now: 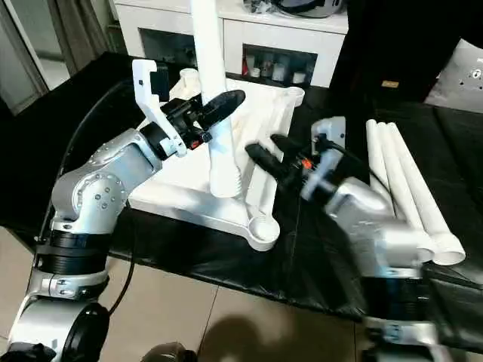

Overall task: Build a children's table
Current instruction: Pick table leg

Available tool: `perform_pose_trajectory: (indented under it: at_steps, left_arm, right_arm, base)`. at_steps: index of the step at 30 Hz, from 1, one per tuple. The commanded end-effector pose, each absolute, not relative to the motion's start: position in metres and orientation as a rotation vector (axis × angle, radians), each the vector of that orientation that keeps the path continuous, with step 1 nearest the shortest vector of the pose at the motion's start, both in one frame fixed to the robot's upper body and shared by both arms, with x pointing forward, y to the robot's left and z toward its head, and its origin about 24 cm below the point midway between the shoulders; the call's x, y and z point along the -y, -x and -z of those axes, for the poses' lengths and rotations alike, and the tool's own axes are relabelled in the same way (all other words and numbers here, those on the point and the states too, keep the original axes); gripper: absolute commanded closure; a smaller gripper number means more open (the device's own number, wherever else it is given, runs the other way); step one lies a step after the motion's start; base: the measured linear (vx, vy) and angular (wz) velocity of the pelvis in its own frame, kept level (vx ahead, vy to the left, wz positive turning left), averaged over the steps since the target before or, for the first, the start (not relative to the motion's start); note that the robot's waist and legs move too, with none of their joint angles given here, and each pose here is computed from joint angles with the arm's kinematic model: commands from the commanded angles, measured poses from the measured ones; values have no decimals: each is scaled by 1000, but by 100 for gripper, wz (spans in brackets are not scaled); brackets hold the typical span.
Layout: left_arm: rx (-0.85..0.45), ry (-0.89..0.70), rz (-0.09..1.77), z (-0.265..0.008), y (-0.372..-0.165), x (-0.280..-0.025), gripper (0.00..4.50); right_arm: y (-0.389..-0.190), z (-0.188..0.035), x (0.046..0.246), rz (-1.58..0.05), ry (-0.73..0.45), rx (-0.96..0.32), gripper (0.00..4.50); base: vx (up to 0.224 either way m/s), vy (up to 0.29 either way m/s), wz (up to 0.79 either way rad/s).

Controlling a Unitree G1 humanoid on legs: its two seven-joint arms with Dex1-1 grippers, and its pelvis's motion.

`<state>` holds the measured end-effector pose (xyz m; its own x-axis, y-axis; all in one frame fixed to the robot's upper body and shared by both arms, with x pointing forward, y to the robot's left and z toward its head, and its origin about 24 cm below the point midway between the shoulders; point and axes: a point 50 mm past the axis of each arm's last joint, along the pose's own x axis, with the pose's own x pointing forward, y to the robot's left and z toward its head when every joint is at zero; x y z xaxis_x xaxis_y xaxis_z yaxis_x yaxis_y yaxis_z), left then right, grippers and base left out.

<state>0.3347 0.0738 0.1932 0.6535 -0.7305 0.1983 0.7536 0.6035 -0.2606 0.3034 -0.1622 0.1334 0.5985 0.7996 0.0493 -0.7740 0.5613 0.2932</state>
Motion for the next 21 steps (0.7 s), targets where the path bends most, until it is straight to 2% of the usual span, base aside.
perform_pose_trajectory:
  at_steps: [1, 7, 13, 21]
  left_arm:
    - [113, 293, 888, -200, -331, -70, 261]
    - [143, 215, 979, -203, -323, -63, 261]
    - [160, 121, 1011, -203, -321, -55, 262]
    - [157, 68, 1002, -199, -320, -47, 262]
  right_arm:
    - [-300, -138, 161, -980, -311, -96, 64]
    - [-297, -142, 153, -1085, -272, -106, 64]
    - [-310, -142, 145, -1045, -232, -127, 64]
    - [-312, -138, 132, -1062, -206, -149, 64]
  base:
    - [0, 0, 0]
    - [0, 0, 0]
    - [0, 0, 0]
    - [0, 0, 0]
